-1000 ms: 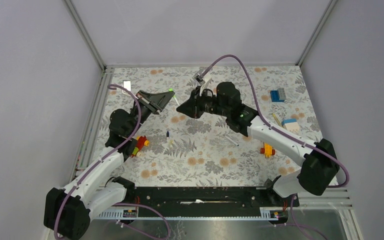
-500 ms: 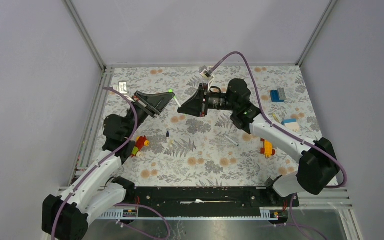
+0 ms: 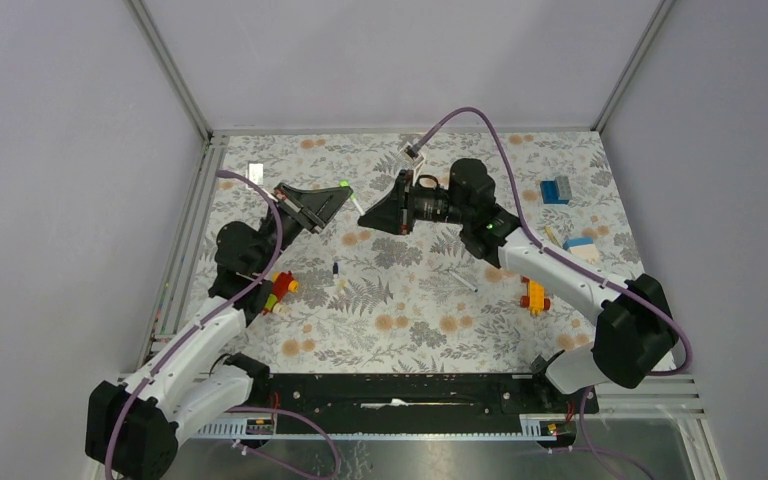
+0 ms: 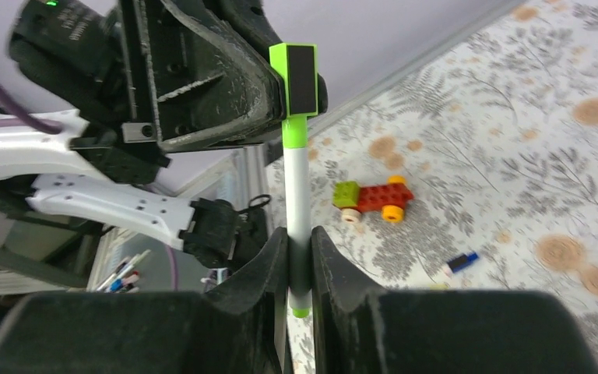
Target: Insert the pens into the pen caps
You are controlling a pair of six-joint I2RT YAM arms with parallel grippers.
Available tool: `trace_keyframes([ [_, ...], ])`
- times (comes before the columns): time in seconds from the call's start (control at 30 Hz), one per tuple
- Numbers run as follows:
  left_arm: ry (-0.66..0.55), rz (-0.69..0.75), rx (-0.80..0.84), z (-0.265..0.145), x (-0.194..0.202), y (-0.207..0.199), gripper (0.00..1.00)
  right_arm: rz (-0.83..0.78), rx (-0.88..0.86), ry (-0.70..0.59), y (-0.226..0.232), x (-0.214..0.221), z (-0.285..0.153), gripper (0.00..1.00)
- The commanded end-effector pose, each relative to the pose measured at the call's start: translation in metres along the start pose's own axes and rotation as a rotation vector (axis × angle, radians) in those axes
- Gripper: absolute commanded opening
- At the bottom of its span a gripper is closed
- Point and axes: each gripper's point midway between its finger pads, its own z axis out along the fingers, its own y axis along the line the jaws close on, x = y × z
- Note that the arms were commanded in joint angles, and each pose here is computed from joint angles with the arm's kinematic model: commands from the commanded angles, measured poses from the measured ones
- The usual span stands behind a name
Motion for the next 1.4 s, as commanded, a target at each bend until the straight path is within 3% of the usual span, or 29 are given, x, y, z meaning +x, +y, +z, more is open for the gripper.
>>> trace_keyframes([
  [0.0, 0.333, -0.117, -0.065, -0.019, 0.078, 0.019, 0.0, -0.212, 0.26, -0.302, -0.022, -0.095, -0.006, 0.0],
  [0.77, 0.325, -0.212, -0.222, 0.003, 0.088, 0.051, 0.0, -0.332, 0.768, -0.284, -0.058, -0.086, 0.0, 0.0],
  [1.37, 0.333, -0.21, -0.299, 0.006, 0.093, 0.064, 0.0, -0.374, 0.799, -0.248, -0.061, -0.073, 0.01, 0.0],
])
